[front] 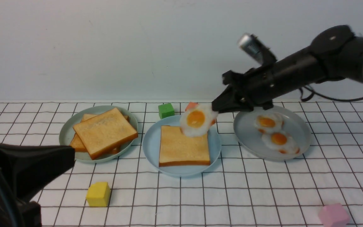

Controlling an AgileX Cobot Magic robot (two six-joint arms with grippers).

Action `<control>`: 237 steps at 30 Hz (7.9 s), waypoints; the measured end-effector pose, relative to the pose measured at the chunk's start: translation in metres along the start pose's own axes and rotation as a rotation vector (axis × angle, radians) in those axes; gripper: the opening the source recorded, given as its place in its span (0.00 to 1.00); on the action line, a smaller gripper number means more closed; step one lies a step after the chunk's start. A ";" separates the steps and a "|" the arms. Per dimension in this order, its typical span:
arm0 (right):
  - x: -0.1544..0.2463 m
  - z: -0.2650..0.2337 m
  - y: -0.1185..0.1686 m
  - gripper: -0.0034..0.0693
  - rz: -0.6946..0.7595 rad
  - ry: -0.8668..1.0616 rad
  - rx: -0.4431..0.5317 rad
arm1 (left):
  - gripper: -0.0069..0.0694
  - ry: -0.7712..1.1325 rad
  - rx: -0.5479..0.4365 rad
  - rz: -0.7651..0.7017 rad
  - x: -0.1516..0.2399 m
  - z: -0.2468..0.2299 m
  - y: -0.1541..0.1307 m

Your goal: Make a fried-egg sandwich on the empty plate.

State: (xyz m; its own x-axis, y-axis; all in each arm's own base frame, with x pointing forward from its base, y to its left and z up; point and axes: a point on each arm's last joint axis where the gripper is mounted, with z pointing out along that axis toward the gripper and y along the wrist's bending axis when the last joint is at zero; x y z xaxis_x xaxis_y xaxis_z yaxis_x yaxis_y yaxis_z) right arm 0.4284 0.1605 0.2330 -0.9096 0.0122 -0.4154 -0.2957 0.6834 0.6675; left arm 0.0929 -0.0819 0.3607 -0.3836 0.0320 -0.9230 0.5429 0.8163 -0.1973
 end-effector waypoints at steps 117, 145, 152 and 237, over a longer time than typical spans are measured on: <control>0.243 -0.288 0.145 0.07 -0.717 -0.398 0.358 | 0.17 0.634 -0.161 0.759 -0.019 0.258 0.090; 0.244 -0.292 0.146 0.07 -0.723 -0.427 0.354 | 0.16 0.595 0.078 1.024 0.054 0.337 0.047; 0.246 -0.291 0.145 0.07 -0.719 -0.408 0.355 | 0.16 0.584 0.075 1.021 0.061 0.344 0.049; 0.294 -0.310 0.126 0.07 -0.363 -0.363 0.427 | 0.07 -0.150 0.133 0.183 0.118 -0.012 0.025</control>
State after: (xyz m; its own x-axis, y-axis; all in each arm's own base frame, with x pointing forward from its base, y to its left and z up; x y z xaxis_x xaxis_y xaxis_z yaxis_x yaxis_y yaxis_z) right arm 0.0334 0.0240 0.3865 -0.5959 -0.0793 -0.7991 -0.3551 0.9186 0.1736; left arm 0.0521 -0.0510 0.2507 -0.1603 0.0776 -0.9840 0.6897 0.7219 -0.0554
